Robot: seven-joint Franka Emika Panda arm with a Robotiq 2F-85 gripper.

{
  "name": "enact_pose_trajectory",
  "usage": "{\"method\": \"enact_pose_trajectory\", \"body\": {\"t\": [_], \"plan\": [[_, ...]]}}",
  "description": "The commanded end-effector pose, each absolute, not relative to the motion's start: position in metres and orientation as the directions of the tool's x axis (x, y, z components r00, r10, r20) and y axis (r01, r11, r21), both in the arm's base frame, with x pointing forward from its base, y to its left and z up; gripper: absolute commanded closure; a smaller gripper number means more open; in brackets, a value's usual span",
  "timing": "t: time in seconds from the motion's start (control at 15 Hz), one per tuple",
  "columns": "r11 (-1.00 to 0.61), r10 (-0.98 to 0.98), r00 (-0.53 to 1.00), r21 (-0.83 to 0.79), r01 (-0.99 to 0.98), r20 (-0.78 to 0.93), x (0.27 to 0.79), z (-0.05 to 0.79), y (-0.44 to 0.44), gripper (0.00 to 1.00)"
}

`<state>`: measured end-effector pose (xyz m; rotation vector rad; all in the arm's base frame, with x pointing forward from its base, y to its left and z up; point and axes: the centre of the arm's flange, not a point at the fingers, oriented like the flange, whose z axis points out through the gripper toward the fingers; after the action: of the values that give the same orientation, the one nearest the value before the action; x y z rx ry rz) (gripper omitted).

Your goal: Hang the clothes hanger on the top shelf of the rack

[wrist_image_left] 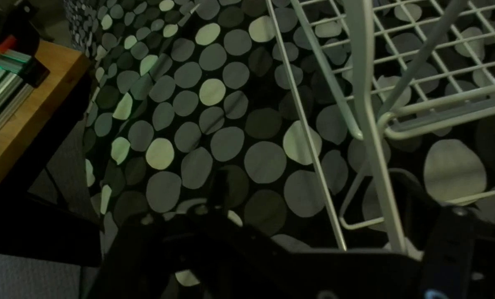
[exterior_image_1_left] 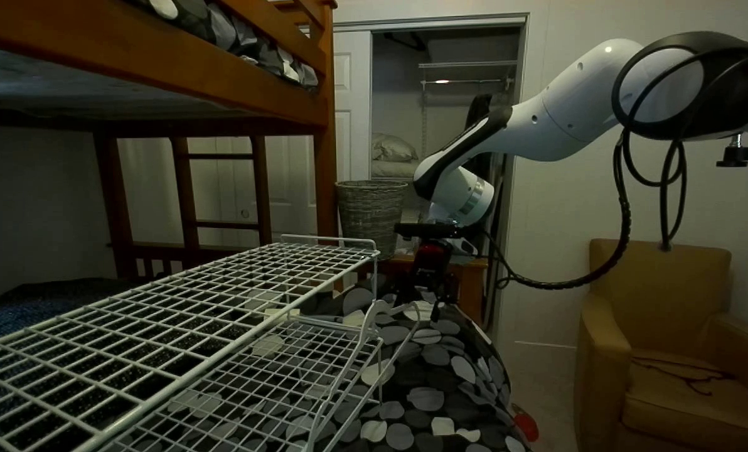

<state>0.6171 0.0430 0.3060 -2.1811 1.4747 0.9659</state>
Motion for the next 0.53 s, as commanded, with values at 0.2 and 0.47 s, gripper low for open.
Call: {"method": "enact_pose_trajectory", "body": {"t": [0.2,0.47], "plan": [[-0.516,-0.639,0.464,-0.105,-0.850,-0.613,0.606,0.344,0.035,0.00],[-0.615,-0.602,0.608,-0.185,-0.766,-0.517,0.601,0.377,0.035,0.00]]}}
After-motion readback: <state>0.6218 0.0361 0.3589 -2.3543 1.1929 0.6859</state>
